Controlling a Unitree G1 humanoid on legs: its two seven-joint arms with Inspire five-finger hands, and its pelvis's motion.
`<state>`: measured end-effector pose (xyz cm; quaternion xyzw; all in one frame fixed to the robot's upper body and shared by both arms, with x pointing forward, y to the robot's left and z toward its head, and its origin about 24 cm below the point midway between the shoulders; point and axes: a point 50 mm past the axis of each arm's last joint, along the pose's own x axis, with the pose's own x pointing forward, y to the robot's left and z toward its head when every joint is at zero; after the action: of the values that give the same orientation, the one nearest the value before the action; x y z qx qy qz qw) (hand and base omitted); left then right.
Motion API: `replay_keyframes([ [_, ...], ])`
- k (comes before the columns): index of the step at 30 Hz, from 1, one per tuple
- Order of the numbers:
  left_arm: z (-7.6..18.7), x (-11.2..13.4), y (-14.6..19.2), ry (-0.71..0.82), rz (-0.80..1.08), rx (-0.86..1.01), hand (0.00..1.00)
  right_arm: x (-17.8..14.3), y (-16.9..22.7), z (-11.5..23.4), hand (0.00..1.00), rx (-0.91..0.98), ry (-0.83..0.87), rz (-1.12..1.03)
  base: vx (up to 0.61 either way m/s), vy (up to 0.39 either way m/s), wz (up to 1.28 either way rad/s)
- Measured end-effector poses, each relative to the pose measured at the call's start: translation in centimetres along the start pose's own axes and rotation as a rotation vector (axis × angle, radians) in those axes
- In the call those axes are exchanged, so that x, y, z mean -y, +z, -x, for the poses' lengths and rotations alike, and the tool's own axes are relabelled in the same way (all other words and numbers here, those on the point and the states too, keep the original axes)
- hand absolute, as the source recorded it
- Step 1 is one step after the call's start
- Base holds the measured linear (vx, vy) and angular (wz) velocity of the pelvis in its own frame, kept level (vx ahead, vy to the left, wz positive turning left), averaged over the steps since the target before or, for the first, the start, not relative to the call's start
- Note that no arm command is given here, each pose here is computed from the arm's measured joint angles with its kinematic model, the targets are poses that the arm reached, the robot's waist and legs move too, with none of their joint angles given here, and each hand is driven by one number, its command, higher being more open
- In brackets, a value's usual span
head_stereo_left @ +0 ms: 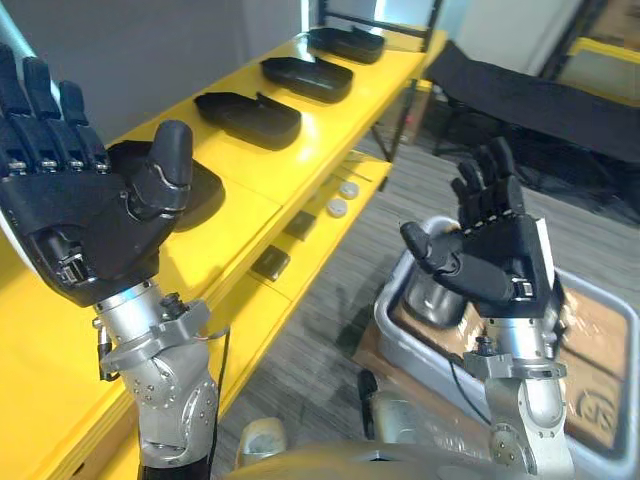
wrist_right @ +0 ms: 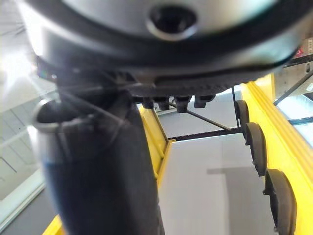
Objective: Walk over and take three plastic housings, then place them on the shelf
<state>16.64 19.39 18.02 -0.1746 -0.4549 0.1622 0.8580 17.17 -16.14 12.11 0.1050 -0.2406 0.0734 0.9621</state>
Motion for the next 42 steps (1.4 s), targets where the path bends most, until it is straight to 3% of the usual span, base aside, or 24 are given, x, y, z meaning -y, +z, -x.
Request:
replay_keyframes([
  [4, -0.2, -1.6, -0.6, 0.047, -0.087, -0.023, 1.00, -2.4, -0.8, -2.7, 1.00, 0.060, 0.131, -0.037, -0.26, -0.067, -0.67],
  [9, 1.2, -4.6, -2.0, 0.138, -0.214, -0.188, 1.00, -4.3, -5.4, -4.6, 1.00, -0.081, 0.122, 0.010, -0.21, -0.365, -0.84],
  [11, 3.4, -5.5, -2.9, 0.220, -0.202, -0.301, 1.00, -3.4, -6.9, -3.2, 1.00, -0.201, 0.063, 0.032, -0.13, -0.292, -1.10],
  [19, 4.5, -6.3, -3.2, 0.325, -0.091, -0.349, 1.00, 0.0, -8.3, 1.6, 1.00, -0.410, -0.038, 0.047, -0.10, -0.295, -0.73],
  [25, 5.5, -6.3, -3.2, 0.273, -0.073, -0.404, 1.00, 4.0, -7.9, 3.3, 1.00, -0.478, -0.217, 0.080, -0.09, -0.012, -0.77],
  [29, 6.1, -4.5, -5.3, 0.146, -0.013, -0.530, 1.00, 5.5, -10.2, 1.1, 1.00, -0.516, -0.275, 0.110, -0.06, 0.118, -0.30],
  [33, 7.6, -3.5, -9.5, -0.124, -0.155, -0.799, 1.00, 7.5, -12.1, -2.2, 1.00, -0.551, -0.369, 0.158, -0.07, 0.106, 0.06],
  [35, 7.8, -3.4, -10.5, -0.244, -0.244, -0.867, 1.00, 9.1, -11.0, -5.0, 1.00, -0.488, -0.402, 0.217, -0.08, 0.055, 0.32],
  [42, 8.1, -4.3, -12.6, -0.275, -0.286, -0.986, 1.00, 14.3, -4.9, -14.0, 1.00, -0.291, -0.509, 0.331, -0.10, -0.009, 0.22],
])
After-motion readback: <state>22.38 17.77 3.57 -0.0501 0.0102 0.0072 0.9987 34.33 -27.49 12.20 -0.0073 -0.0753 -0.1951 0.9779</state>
